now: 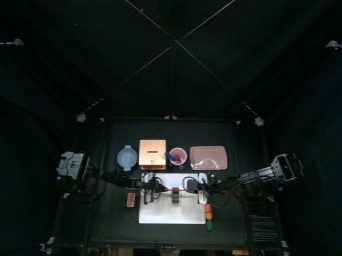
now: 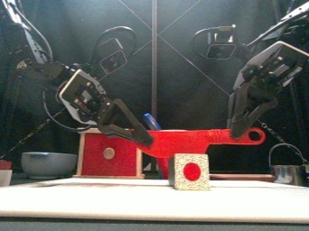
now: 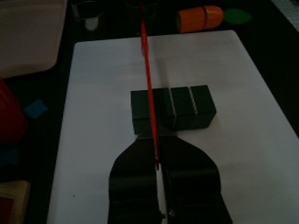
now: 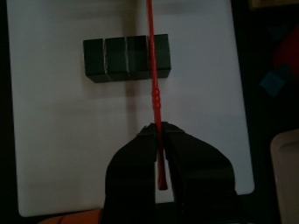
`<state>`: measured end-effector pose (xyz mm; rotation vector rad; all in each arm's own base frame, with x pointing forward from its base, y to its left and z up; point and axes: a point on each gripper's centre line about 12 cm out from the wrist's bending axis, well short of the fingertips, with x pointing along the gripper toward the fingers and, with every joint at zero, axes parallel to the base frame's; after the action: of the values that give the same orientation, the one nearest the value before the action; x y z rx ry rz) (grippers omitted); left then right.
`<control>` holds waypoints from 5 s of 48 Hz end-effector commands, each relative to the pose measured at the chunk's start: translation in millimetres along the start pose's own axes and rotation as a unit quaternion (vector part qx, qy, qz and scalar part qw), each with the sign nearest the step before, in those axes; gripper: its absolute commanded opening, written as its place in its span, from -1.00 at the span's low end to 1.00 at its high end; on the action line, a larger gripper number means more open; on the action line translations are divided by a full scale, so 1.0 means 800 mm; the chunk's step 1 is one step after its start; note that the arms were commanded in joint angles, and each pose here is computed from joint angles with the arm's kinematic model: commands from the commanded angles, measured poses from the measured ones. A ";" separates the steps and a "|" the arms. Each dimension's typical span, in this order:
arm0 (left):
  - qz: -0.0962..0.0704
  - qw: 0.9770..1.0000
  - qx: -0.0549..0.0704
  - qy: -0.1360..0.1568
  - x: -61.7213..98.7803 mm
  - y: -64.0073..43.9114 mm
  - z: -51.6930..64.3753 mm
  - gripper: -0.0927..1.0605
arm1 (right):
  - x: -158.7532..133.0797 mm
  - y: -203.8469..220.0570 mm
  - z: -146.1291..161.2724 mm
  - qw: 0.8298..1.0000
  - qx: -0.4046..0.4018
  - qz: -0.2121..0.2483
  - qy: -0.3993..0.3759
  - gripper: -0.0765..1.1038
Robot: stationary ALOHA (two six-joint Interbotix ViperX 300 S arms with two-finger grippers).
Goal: Cut the sushi into 4 pieces with the knife
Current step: Cut the sushi into 4 pieces
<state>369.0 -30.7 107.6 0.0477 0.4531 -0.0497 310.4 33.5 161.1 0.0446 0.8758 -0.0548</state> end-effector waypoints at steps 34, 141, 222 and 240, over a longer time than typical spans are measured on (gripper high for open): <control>-0.001 1.000 -0.004 0.021 0.013 -0.005 -0.016 -0.73 | 0.009 0.006 0.010 1.000 0.004 0.011 -0.009 -0.70; -0.043 0.999 0.019 0.005 0.001 -0.042 0.009 -0.73 | -0.002 0.029 -0.002 0.999 0.012 0.033 0.001 -0.70; -0.010 0.999 0.003 0.040 0.006 -0.009 -0.006 -0.73 | 0.009 0.003 0.001 1.000 0.012 -0.003 0.017 -0.70; -0.056 0.998 0.034 0.004 -0.011 -0.051 0.025 -0.73 | -0.022 0.035 0.010 0.999 0.006 0.033 -0.011 -0.70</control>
<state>366.3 -62.2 120.1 0.0774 0.4895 -0.1473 307.3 57.5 168.8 0.0788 0.8822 -0.0142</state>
